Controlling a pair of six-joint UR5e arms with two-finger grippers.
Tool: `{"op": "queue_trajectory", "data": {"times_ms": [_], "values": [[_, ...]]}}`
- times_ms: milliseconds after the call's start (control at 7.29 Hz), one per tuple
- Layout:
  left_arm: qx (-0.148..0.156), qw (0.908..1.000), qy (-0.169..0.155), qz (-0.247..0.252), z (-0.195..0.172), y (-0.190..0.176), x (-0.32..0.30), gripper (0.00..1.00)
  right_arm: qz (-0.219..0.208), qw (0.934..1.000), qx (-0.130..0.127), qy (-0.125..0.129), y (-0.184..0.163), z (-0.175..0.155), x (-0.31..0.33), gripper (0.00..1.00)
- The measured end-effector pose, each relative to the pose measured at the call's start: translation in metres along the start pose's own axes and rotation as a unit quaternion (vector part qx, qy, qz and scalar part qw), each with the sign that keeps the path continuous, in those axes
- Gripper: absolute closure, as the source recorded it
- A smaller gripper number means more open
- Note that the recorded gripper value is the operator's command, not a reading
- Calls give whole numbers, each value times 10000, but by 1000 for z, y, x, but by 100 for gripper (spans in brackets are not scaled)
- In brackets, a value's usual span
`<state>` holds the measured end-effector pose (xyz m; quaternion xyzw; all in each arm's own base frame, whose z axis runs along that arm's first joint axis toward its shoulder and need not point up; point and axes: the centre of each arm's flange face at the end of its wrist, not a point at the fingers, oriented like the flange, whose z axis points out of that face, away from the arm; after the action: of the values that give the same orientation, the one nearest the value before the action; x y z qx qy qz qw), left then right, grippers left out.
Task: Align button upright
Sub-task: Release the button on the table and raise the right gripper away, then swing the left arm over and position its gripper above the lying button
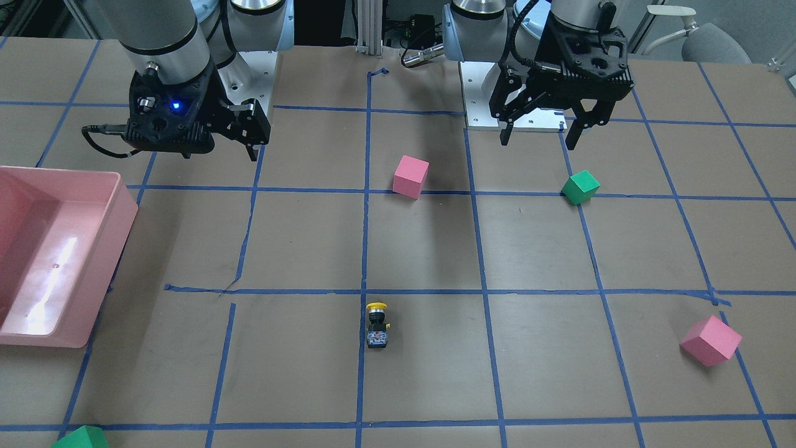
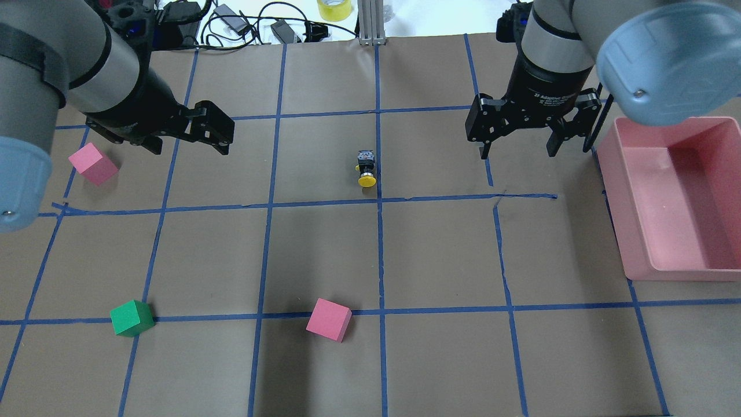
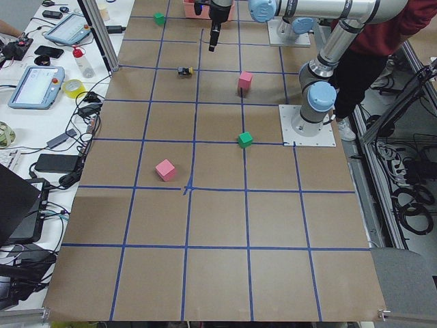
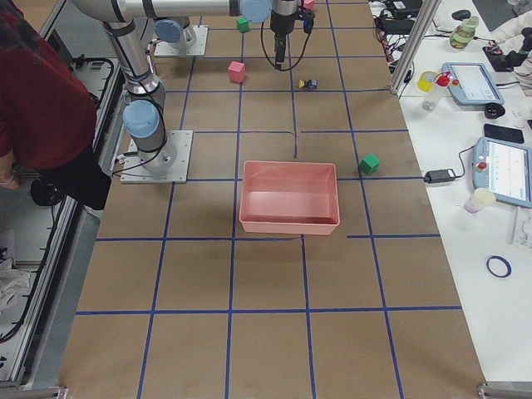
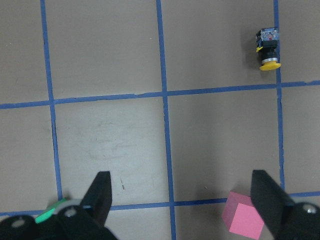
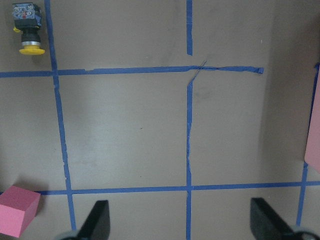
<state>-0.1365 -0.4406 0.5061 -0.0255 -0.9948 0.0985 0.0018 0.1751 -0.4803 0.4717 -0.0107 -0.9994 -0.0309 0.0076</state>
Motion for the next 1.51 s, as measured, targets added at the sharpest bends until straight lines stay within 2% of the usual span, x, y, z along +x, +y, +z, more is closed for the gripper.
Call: {"op": "queue_trajectory", "data": {"times_ms": [412, 1510], "values": [[-10, 10000, -10, 0, 1, 3, 0, 0, 54, 9999, 21, -103, 0, -7, 2, 0], [-50, 10000, -7, 0, 5, 17, 1, 0, 35, 10000, 79, -27, 5, -12, 5, 0]]}}
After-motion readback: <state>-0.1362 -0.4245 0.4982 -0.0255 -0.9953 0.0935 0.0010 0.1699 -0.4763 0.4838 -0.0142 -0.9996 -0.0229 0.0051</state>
